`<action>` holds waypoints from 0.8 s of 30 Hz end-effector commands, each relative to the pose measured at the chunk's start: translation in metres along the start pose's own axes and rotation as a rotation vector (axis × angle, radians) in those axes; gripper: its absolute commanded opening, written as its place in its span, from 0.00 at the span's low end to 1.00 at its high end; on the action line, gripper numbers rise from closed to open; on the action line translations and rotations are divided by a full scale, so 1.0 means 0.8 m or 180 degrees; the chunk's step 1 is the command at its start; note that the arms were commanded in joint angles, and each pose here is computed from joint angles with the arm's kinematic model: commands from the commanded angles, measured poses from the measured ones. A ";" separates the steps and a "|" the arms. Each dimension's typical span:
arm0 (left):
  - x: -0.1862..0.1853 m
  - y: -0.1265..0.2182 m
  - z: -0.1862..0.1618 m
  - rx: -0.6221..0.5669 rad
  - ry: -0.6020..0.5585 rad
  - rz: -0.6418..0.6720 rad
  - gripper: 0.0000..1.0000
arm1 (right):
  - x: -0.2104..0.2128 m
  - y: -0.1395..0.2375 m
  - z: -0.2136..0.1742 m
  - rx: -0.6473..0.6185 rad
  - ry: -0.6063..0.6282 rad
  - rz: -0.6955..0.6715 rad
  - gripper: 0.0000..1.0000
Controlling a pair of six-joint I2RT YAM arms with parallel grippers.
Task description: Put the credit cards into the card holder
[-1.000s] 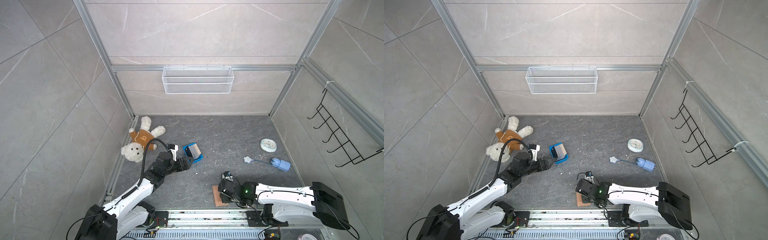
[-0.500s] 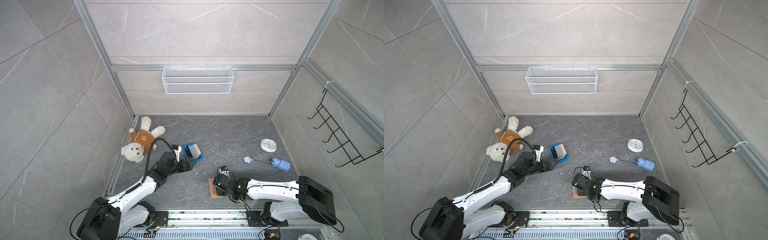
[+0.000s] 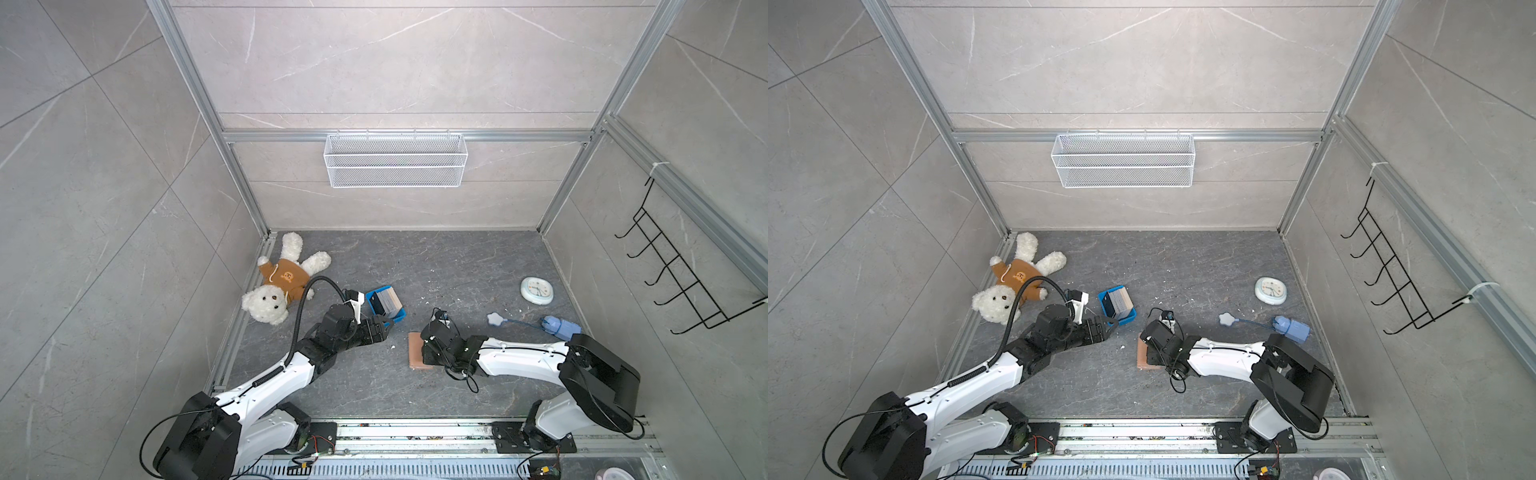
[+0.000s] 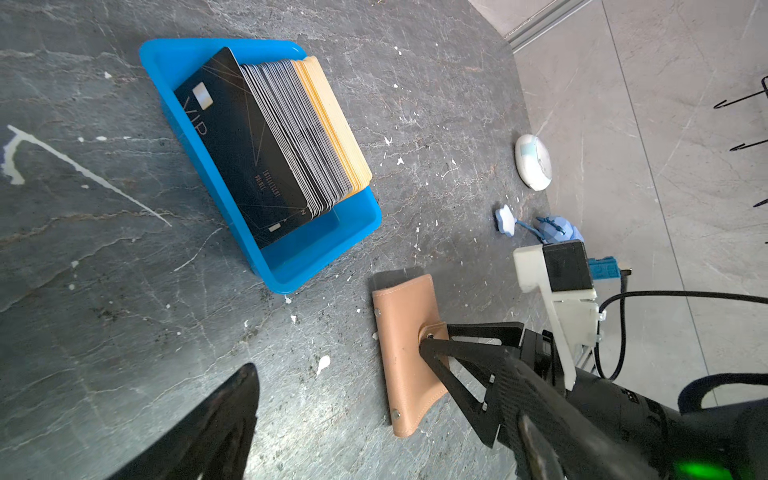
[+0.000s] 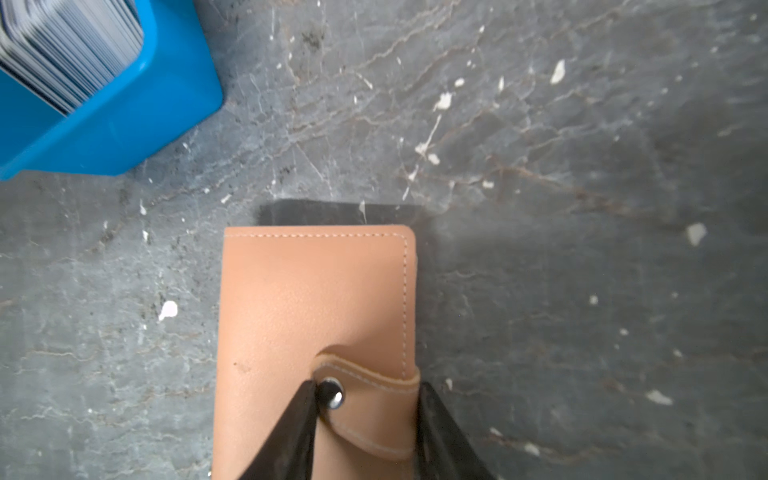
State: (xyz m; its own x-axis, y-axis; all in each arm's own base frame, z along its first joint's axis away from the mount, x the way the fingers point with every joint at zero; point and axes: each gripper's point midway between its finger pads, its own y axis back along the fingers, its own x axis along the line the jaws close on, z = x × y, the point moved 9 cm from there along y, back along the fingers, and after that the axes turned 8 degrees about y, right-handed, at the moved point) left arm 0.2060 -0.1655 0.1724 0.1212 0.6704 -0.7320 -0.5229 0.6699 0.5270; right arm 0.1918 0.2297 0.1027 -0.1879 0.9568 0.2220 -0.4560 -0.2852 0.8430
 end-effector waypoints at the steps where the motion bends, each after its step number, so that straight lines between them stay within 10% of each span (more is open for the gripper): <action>1: -0.017 0.005 0.008 -0.0129 0.0014 -0.0154 0.90 | 0.006 0.009 0.007 -0.0087 0.0077 0.0186 0.42; 24: -0.028 -0.024 -0.015 0.0357 0.0315 0.0159 0.77 | -0.022 0.046 -0.030 -0.0036 0.0132 0.0617 0.48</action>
State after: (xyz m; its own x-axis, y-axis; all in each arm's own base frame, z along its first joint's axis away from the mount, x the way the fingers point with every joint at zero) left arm 0.2020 -0.1922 0.1697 0.0415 0.6829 -0.7293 -0.4513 0.6640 0.5961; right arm 0.1608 0.2037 0.1246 -0.3138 0.8876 0.3373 -0.4344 -0.4501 0.7802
